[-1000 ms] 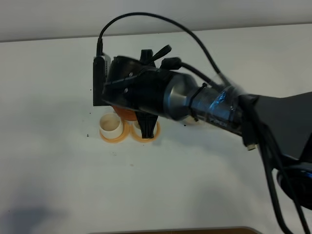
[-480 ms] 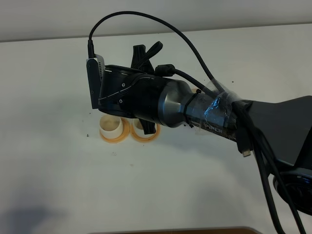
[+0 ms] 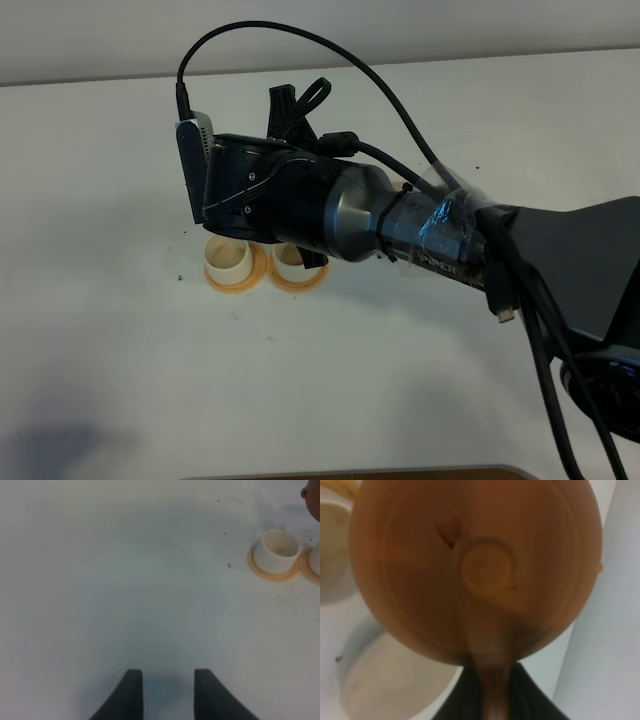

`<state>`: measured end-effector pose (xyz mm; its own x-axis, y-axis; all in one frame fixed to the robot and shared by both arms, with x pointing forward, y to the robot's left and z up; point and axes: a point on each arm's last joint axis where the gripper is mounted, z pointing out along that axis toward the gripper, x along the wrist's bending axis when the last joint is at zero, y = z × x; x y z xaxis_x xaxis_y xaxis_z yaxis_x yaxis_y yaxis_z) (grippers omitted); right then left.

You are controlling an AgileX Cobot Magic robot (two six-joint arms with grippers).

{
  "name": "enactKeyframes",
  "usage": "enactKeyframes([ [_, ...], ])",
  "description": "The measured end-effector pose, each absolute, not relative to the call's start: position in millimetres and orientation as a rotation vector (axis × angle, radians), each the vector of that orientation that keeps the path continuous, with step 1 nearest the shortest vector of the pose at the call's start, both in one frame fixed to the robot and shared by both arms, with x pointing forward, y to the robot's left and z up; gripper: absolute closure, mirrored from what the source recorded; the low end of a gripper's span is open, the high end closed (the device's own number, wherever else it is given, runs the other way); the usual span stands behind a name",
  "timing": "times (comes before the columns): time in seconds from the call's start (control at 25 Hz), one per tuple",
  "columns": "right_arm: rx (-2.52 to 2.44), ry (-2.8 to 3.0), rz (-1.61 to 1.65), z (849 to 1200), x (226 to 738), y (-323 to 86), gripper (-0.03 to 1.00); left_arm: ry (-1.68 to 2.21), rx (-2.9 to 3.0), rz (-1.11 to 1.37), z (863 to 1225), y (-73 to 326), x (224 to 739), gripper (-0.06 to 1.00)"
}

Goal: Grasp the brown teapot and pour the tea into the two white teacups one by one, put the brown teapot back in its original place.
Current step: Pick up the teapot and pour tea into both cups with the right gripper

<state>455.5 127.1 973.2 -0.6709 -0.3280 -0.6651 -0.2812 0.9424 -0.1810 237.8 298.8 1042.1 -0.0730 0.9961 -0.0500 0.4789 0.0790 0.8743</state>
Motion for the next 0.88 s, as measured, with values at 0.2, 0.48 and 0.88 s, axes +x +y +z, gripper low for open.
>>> enactKeyframes([
  [0.2,-0.487,2.322,-0.127,962.9,448.8,132.0,0.84,1.647,1.486,0.921,1042.1,298.8,237.8,0.65],
  [0.48,-0.521,2.301,-0.155,960.3,447.8,133.2,0.84,1.647,1.486,0.921,1042.1,298.8,237.8,0.65],
  [0.88,-0.612,2.276,-0.196,960.6,448.1,133.2,0.84,1.647,1.486,0.921,1042.1,298.8,237.8,0.65],
])
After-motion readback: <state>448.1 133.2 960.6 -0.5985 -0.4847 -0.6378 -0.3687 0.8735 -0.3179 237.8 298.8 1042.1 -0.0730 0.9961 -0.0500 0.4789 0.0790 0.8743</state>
